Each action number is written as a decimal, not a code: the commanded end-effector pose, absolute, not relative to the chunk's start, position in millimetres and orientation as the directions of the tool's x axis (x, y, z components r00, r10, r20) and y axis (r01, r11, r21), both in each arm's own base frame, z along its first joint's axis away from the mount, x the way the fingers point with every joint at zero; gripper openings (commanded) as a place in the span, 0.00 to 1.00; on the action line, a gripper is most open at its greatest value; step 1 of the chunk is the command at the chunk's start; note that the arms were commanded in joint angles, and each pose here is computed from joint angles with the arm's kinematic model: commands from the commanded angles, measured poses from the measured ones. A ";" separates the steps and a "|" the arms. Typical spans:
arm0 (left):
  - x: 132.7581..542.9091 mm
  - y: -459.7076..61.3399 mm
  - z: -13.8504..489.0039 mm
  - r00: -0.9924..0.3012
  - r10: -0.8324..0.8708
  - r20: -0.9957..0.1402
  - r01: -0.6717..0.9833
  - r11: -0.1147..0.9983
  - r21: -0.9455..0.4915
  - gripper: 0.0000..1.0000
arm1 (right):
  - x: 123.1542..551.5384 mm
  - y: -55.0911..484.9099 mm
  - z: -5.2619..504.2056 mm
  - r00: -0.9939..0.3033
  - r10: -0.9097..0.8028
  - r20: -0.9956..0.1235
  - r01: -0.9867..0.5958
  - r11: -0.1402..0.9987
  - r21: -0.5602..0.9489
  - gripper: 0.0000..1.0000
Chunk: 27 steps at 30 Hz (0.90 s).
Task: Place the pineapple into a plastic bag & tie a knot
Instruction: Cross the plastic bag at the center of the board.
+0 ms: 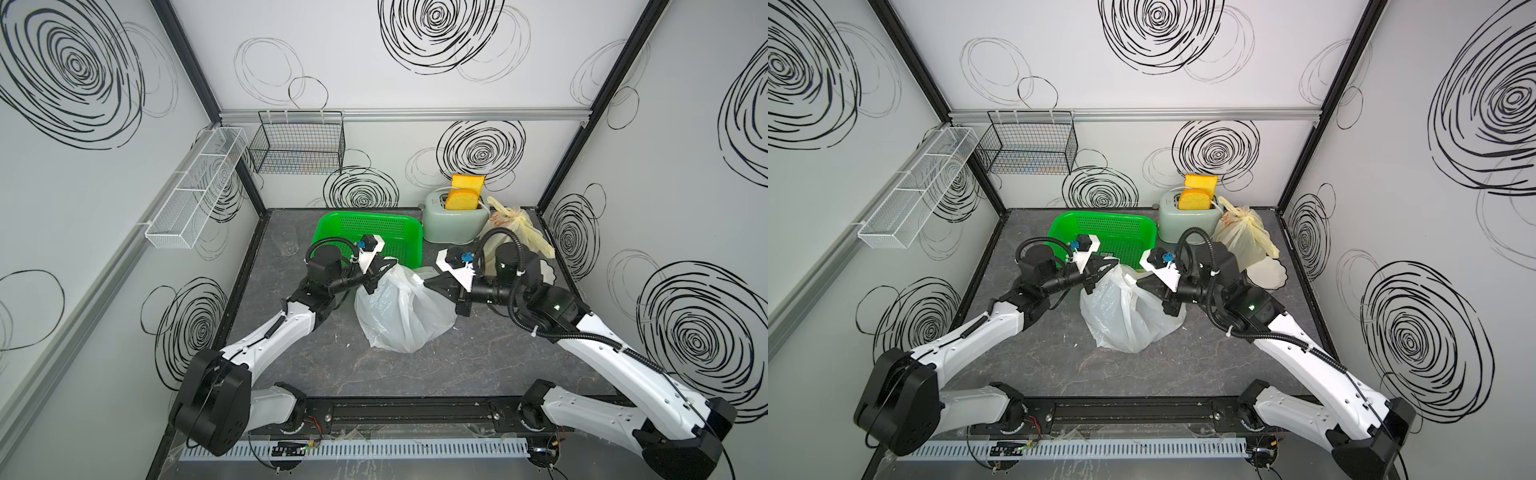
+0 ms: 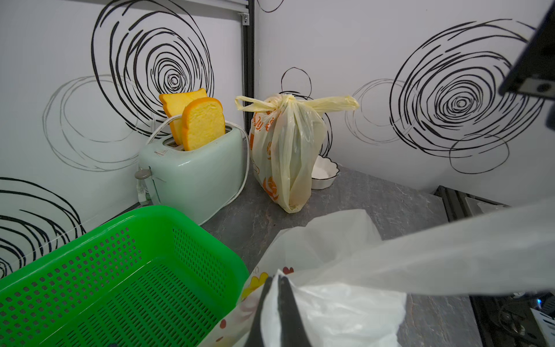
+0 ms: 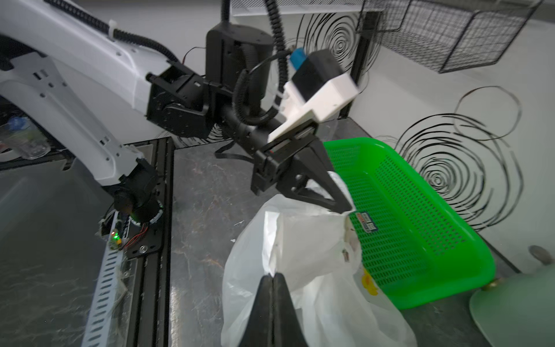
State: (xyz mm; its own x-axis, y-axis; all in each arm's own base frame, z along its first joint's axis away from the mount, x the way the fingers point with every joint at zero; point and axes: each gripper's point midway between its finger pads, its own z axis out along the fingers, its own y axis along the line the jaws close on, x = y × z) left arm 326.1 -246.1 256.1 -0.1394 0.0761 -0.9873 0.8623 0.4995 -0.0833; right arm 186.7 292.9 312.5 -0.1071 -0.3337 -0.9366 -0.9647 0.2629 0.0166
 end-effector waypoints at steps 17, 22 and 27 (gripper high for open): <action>339.5 -218.3 249.8 -0.202 0.080 -0.976 0.812 0.570 -0.122 0.19 | 240.3 343.2 176.7 -0.420 -0.365 -0.831 -0.878 0.395 0.270 0.00; 332.7 -179.2 241.7 -0.240 0.001 -0.971 0.770 0.609 -0.189 0.65 | 238.5 339.2 178.9 -0.413 -0.359 -0.837 -0.879 0.399 0.262 0.00; 301.3 -185.2 243.8 -0.177 0.073 -0.982 0.859 0.498 -0.118 0.98 | 234.7 337.7 181.1 -0.409 -0.363 -0.837 -0.884 0.387 0.264 0.00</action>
